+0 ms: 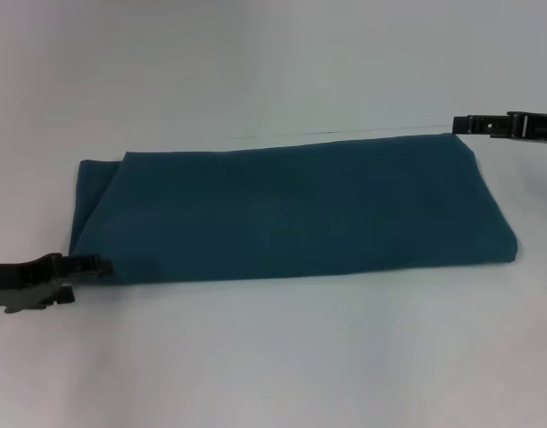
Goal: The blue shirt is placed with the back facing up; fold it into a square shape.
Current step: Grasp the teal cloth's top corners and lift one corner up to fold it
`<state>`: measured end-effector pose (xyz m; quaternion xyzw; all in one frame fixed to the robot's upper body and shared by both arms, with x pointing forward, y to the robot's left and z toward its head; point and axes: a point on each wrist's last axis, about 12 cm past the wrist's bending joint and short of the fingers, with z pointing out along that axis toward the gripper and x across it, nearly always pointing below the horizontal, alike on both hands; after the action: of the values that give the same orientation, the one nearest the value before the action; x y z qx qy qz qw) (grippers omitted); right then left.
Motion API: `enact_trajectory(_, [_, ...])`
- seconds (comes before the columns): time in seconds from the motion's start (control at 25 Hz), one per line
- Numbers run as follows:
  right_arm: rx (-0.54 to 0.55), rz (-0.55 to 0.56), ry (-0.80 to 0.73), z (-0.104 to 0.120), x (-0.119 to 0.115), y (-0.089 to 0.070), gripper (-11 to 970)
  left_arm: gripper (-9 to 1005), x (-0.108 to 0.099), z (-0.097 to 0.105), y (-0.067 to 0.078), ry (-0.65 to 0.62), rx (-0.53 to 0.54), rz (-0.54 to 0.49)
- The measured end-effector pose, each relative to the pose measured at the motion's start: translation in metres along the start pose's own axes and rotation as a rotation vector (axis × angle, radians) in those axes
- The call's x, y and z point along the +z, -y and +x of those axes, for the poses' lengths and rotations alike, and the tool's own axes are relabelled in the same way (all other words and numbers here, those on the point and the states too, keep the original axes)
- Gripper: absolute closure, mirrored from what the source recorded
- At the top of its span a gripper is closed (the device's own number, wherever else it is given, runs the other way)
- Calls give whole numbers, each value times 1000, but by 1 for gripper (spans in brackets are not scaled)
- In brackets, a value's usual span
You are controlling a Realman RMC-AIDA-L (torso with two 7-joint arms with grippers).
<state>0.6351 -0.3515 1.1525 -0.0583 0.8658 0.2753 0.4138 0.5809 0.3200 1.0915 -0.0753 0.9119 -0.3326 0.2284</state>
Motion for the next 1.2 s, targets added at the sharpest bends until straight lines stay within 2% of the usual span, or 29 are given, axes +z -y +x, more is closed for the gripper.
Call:
enact_trajectory(0.32, [-9, -5, 5, -4, 2, -3, 40, 107, 8, 0, -5, 0, -21, -46])
enact_trajectory(0.88, [-17, -7, 9, -8, 3, -4, 40, 111, 20, -10, 3, 10, -4, -58])
enact_trajectory(1.2, [-19, -4, 11, -10, 2, -4, 41, 112, 20, -11, 3, -10, -6, -76])
